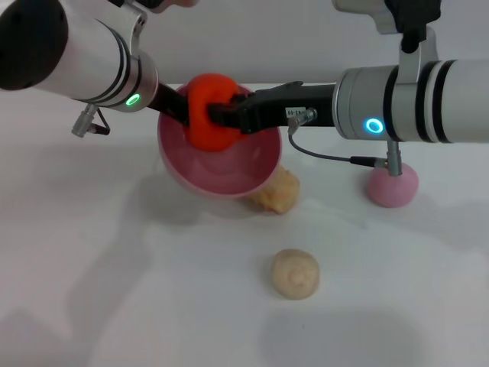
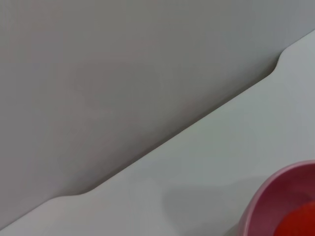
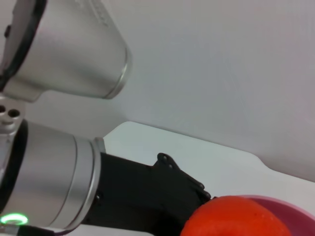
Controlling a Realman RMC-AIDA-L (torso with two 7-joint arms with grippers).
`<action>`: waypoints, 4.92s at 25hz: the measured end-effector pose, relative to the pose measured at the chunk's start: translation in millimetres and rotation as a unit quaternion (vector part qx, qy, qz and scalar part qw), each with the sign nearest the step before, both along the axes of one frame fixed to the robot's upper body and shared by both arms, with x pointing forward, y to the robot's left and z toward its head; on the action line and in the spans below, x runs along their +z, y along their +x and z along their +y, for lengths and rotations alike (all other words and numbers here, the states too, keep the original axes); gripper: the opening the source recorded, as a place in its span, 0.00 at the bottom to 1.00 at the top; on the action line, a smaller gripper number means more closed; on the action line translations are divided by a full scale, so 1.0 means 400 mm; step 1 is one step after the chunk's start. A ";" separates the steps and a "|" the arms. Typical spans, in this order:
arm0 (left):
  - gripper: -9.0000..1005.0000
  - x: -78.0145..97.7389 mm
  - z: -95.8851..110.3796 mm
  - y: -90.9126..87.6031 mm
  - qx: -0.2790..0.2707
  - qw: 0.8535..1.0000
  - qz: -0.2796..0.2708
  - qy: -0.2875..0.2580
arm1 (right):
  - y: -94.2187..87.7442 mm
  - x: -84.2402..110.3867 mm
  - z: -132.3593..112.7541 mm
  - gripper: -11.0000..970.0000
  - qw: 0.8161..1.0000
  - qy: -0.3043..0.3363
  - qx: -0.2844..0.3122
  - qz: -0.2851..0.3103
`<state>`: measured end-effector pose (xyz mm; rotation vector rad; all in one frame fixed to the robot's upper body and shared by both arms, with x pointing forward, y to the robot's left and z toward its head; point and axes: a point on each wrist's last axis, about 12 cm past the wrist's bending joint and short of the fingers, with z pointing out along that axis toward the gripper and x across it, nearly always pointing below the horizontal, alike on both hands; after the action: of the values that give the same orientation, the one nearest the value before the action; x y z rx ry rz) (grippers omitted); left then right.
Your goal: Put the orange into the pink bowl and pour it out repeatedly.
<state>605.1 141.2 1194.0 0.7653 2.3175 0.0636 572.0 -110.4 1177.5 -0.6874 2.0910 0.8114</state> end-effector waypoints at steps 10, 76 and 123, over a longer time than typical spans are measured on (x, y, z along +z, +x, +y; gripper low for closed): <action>0.10 0.001 0.011 0.003 0.007 1.000 0.000 0.002 | -0.017 -0.011 -0.022 0.57 1.000 -0.005 -0.003 -0.006; 0.10 -0.164 0.043 -0.033 0.057 0.987 0.123 -0.090 | 0.062 -0.006 -0.202 0.77 0.964 -0.054 -0.149 -0.213; 0.80 -0.261 0.373 -0.078 0.151 0.876 -0.404 -0.217 | -0.003 -0.198 -0.297 0.83 0.846 -0.048 -0.400 -0.349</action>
<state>574.0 290.6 1089.4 0.0867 1.5293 -0.0029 570.8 -229.1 1098.1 -0.0652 1.5059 -0.0417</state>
